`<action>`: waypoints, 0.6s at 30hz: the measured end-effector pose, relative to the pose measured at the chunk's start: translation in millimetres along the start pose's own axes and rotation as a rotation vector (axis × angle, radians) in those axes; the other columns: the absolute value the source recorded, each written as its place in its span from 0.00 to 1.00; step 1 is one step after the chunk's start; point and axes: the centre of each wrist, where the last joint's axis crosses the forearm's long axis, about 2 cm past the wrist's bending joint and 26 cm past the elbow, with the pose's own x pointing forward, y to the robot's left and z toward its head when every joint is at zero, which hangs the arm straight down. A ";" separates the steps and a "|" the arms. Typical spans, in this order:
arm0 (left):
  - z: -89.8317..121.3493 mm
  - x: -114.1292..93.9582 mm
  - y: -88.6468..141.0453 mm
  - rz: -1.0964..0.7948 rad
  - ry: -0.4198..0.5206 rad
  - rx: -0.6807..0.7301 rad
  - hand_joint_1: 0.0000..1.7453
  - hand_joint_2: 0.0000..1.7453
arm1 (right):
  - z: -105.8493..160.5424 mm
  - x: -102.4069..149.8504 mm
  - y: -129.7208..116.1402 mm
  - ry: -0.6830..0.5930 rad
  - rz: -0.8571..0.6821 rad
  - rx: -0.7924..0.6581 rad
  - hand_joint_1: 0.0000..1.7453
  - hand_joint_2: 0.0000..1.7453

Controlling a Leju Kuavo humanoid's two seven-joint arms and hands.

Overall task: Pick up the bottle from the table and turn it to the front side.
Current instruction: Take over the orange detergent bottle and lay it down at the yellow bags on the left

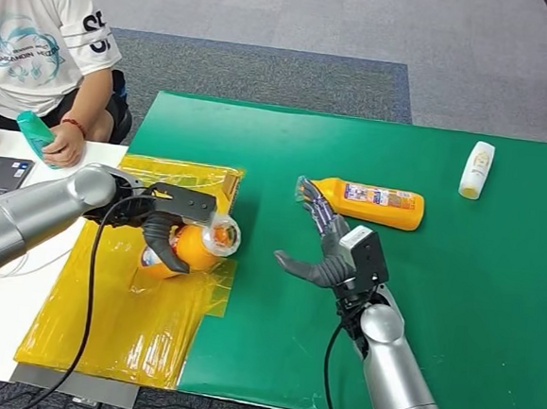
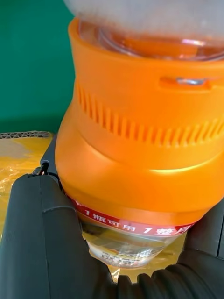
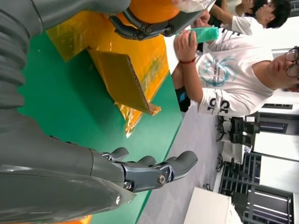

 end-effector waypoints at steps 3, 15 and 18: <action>0.0 -0.5 0.1 0.018 0.001 -0.015 1.00 1.00 | -0.9 0.5 1.2 0.002 -0.003 0.002 0.00 1.00; -1.7 -3.9 -2.2 0.033 0.028 -0.026 0.00 1.00 | -5.0 3.7 2.3 -0.006 0.002 0.007 0.00 1.00; -5.5 -8.1 -6.2 0.031 0.046 -0.029 0.00 1.00 | -5.4 4.7 2.1 -0.010 0.002 0.006 0.00 1.00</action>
